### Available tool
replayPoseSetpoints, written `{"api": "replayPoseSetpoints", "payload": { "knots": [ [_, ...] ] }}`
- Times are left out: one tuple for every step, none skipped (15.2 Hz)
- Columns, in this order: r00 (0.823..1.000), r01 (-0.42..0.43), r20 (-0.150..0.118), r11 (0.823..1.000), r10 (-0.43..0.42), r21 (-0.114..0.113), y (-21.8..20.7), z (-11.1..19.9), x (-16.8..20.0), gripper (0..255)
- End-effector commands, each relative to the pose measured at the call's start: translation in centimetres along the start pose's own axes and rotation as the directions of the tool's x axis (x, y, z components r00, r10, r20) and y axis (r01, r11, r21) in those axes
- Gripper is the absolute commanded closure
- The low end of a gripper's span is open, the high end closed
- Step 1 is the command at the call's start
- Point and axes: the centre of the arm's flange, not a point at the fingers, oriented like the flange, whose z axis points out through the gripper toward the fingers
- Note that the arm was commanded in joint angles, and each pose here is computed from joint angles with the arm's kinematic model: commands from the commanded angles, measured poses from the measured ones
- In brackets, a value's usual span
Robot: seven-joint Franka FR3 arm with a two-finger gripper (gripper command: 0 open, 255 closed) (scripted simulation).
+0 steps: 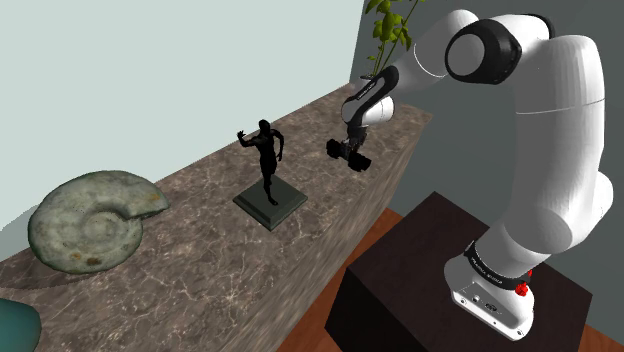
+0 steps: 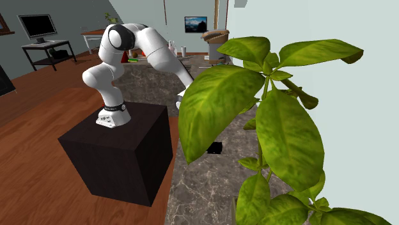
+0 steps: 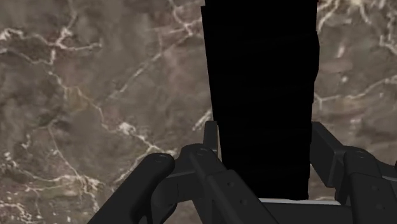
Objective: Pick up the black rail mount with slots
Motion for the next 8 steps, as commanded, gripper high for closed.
{"api": "replayPoseSetpoints", "payload": {
  "knots": [
    [1.0,-0.001,0.001,1.0,0.001,0.0,0.0,0.1,0.0,255],
    [1.0,-0.001,0.001,1.0,0.001,0.0,0.0,0.1,0.0,255],
    [1.0,-0.001,0.001,1.0,0.001,0.0,0.0,0.1,0.0,255],
    [1.0,-0.001,0.001,1.0,0.001,0.0,0.0,-0.5,0.0,255],
    [1.0,-0.001,0.001,1.0,0.001,0.0,0.0,-1.0,0.0,255],
    [1.0,-0.001,0.001,1.0,0.001,0.0,-0.1,-1.5,0.0,255],
    [1.0,-0.001,0.001,1.0,0.001,0.0,-0.1,-2.0,0.0,255],
    [1.0,-0.001,0.001,1.0,0.001,0.0,-0.1,-2.6,0.0,255]
  ]
}}
